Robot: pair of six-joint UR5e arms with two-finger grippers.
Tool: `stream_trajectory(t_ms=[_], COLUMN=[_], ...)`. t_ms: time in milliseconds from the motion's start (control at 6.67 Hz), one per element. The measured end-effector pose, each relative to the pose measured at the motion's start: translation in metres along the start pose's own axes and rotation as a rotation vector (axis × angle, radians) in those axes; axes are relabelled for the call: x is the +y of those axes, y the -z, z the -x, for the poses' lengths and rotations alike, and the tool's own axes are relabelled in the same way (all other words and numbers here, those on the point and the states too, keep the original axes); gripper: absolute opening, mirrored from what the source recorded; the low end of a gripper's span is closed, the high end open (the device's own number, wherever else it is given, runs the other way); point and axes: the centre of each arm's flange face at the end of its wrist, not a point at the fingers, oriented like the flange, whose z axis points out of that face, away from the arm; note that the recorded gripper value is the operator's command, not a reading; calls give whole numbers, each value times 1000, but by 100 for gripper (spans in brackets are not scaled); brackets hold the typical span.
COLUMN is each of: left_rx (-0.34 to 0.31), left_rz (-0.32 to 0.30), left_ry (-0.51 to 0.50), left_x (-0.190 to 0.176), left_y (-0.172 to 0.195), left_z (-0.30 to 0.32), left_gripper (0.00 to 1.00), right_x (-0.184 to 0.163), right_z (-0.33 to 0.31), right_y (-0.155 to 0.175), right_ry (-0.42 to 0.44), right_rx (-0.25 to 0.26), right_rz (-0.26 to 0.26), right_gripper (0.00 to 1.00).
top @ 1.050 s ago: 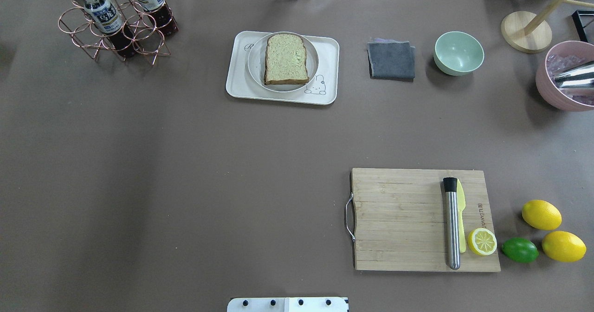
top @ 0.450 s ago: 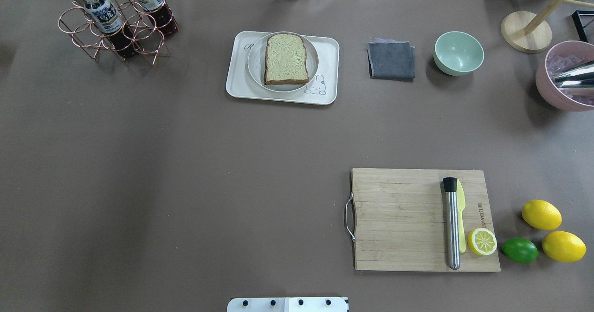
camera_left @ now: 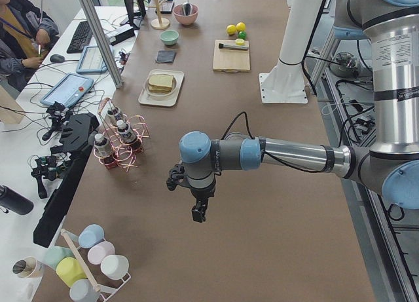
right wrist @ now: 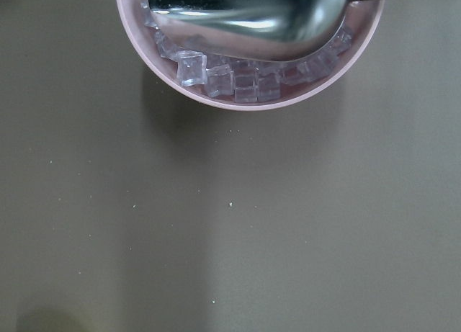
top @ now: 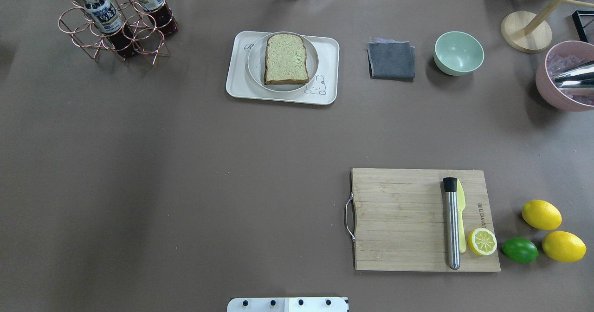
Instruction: Make sandwich and place on tray
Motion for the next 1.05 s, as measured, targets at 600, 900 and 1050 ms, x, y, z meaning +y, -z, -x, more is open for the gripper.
stream_trajectory(t_ms=[600, 900, 1050], left_rx=[1, -1, -1], left_rz=[-1, -6, -7], left_ry=[-1, -5, -6], left_x=[-5, -6, -6], left_y=[0, 2, 3], left_z=[-1, -2, -3], left_gripper=[97, 97, 97], right_x=[-8, -9, -9], right_z=[12, 15, 15], right_y=[-1, -1, 1], right_ry=[29, 34, 35], right_rx=[15, 9, 6], right_rz=[0, -1, -3], right_gripper=[100, 100, 100])
